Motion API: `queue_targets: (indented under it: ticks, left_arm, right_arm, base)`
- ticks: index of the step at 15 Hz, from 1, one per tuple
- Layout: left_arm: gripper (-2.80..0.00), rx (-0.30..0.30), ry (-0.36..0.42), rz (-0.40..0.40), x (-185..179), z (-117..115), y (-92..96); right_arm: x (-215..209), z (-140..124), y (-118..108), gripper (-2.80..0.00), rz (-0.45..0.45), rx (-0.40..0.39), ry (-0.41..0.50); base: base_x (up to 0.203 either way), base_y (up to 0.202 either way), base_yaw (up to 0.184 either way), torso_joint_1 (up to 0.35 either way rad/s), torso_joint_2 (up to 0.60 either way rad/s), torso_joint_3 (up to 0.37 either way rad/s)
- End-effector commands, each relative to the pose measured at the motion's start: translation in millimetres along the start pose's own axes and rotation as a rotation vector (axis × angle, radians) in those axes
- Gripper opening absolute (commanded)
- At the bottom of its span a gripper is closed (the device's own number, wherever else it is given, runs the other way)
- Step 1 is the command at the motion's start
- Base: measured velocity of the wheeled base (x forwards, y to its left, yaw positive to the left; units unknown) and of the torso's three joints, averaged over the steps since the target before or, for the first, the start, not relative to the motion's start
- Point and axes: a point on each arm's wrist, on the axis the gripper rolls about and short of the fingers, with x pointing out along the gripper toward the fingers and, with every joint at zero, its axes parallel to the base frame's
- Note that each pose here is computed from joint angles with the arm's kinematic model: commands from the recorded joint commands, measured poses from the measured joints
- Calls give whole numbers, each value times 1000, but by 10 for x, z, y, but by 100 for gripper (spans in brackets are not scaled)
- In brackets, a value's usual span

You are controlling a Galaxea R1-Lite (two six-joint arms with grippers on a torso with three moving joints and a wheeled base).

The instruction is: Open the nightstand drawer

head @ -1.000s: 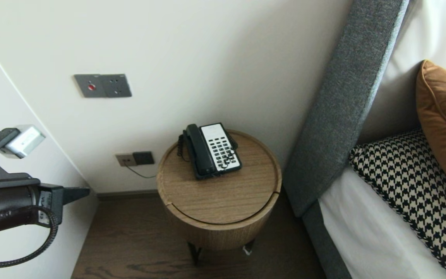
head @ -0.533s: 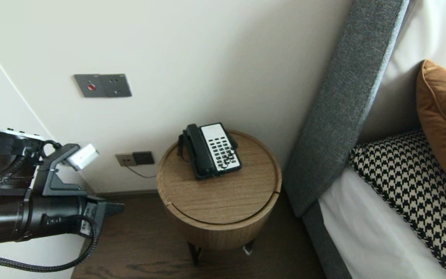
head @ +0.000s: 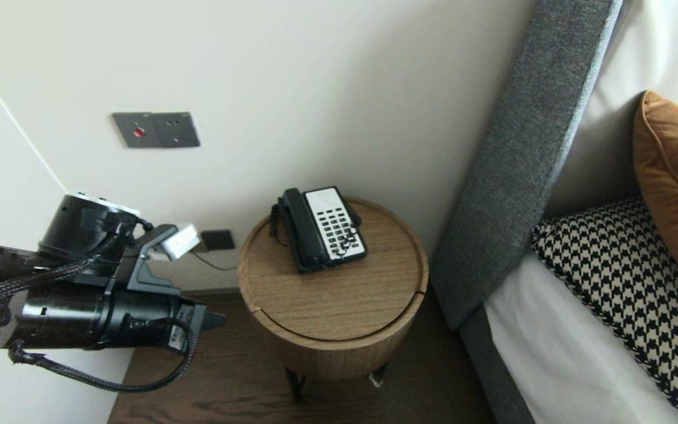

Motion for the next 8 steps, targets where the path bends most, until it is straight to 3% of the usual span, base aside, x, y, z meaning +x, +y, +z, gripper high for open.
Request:
queue_targets:
  ticks: [1,8]
  left_arm:
    - [-280,13,36,-20,197,9,-32]
    - [-280,-4,48,-45,637,57,-52]
  right_arm:
    - [0,0,0,-280,0,0,0]
    - [0,0,0,-280,0,0,0]
  base:
    - [0,0,0,0,0,0]
    - [0,0,0,0,0,0]
